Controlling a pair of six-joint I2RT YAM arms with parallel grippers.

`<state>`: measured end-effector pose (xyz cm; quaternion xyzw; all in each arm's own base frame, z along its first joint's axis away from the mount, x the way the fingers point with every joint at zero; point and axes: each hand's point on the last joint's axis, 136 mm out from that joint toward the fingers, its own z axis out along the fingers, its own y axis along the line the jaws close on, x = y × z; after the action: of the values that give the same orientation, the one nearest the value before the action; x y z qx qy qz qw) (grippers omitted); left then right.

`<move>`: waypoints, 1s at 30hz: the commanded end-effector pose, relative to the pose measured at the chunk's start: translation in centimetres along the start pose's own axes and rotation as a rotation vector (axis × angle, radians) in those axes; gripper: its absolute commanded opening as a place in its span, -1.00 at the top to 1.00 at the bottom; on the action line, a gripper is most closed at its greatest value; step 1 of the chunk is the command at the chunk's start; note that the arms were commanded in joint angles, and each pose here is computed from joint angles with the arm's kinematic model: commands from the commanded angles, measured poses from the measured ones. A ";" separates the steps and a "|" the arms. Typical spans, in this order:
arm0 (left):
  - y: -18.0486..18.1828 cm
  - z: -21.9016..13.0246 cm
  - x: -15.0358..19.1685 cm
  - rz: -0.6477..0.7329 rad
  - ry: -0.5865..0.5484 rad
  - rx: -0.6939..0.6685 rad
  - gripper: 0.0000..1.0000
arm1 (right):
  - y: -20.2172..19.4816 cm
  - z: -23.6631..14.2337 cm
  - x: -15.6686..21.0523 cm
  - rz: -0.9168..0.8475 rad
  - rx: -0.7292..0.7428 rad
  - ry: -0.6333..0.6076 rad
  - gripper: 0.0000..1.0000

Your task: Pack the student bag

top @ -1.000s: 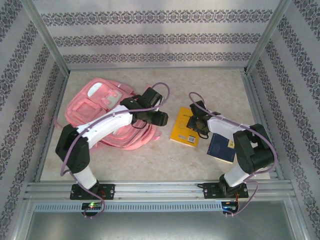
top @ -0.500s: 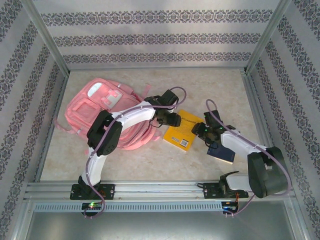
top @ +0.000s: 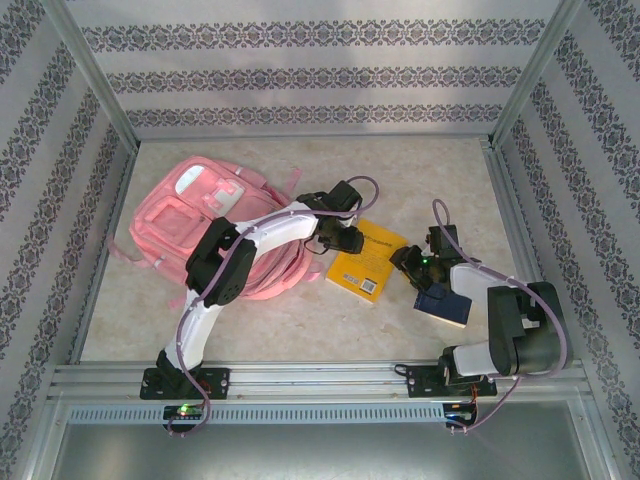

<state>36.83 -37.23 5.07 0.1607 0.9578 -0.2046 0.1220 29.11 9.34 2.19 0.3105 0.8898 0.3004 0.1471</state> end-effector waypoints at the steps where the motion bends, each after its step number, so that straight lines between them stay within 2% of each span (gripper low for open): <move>1: -0.5 0.6 1.0 0.028 0.036 0.018 0.14 | 1.9 1.4 1.3 -0.061 -0.112 0.071 0.07; 6: -0.1 1.0 1.8 0.026 0.056 0.018 0.15 | 2.4 1.1 1.7 -0.131 -0.099 0.076 0.09; 21: 1.5 -0.4 1.3 -0.009 0.033 0.046 0.19 | 3.5 0.1 3.1 -0.077 -0.158 0.112 0.14; 26: 1.7 -0.1 1.8 -0.004 0.049 0.047 0.20 | 2.7 0.6 3.3 -0.075 -0.125 0.115 0.14; 30: 1.6 -1.1 1.3 0.011 0.018 0.043 0.20 | 1.6 1.0 3.3 -0.071 -0.084 0.114 0.15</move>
<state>36.35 -35.99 4.28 0.1601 0.9543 -0.2291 0.1057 28.28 12.70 2.90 0.2578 0.8900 0.3537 0.1276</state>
